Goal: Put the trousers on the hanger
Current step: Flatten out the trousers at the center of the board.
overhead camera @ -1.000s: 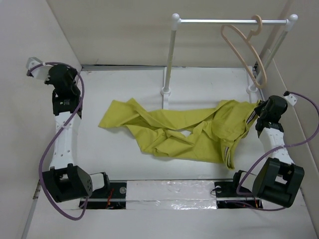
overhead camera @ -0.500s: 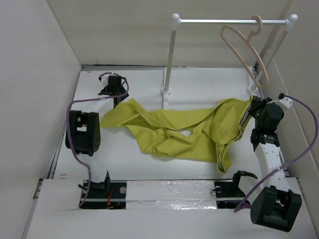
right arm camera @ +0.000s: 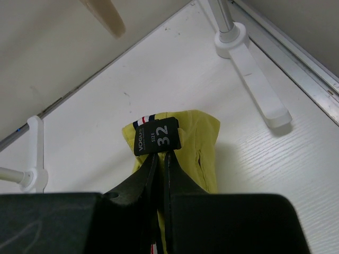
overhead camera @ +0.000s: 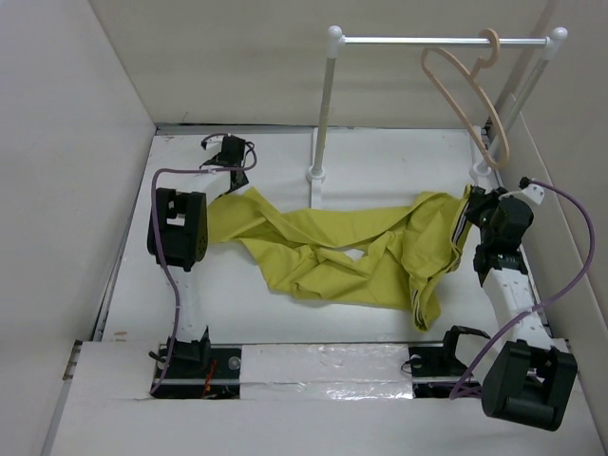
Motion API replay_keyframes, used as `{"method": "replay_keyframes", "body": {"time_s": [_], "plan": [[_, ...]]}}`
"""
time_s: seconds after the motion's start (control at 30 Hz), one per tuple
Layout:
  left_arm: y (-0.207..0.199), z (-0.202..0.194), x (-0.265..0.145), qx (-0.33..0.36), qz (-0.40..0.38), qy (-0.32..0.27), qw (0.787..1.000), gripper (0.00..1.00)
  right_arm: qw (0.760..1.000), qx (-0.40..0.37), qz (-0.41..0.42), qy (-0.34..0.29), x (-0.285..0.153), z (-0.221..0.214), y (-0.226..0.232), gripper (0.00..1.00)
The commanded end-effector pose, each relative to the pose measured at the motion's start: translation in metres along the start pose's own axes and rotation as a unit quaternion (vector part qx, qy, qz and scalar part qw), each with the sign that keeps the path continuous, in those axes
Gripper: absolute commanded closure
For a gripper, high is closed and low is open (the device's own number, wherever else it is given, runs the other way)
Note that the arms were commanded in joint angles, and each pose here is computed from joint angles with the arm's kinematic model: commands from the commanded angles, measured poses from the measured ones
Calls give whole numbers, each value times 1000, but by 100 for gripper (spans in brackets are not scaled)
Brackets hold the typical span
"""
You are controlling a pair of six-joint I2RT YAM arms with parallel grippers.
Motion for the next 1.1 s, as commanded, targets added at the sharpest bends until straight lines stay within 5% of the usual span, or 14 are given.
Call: {"method": "replay_keyframes", "body": {"time_s": [0.0, 0.3, 0.4, 0.5, 0.57, 0.8, 1.07], "plan": [[14, -8, 0, 45, 49, 9, 998, 46, 999, -4, 30, -37, 2, 19, 15, 97], [16, -28, 6, 70, 73, 39, 994, 46, 999, -4, 29, -25, 9, 14, 14, 96], [14, -25, 6, 76, 82, 30, 993, 61, 999, -3, 38, -24, 7, 14, 14, 96], [18, -24, 3, 77, 89, 27, 993, 98, 999, 1, 35, -35, 4, 23, 7, 97], [21, -22, 0, 75, 94, 24, 992, 100, 999, 4, 25, -41, 3, 29, -3, 96], [56, 92, -70, -48, 58, -86, 993, 100, 999, -3, 18, -50, -6, 45, -9, 97], [105, 180, -168, -180, 25, -230, 956, 100, 993, -20, -44, -107, -34, 103, -30, 97]]}}
Point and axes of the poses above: each gripper's point midway between its finger pads, its own x axis out along the fingers, its own y axis along the line the jaws close on, z = x × y, the point moved 1 cm from there along -x, back along the fingers, and after that the axes turned 3 degrees about -x, right-handed, at the moved point
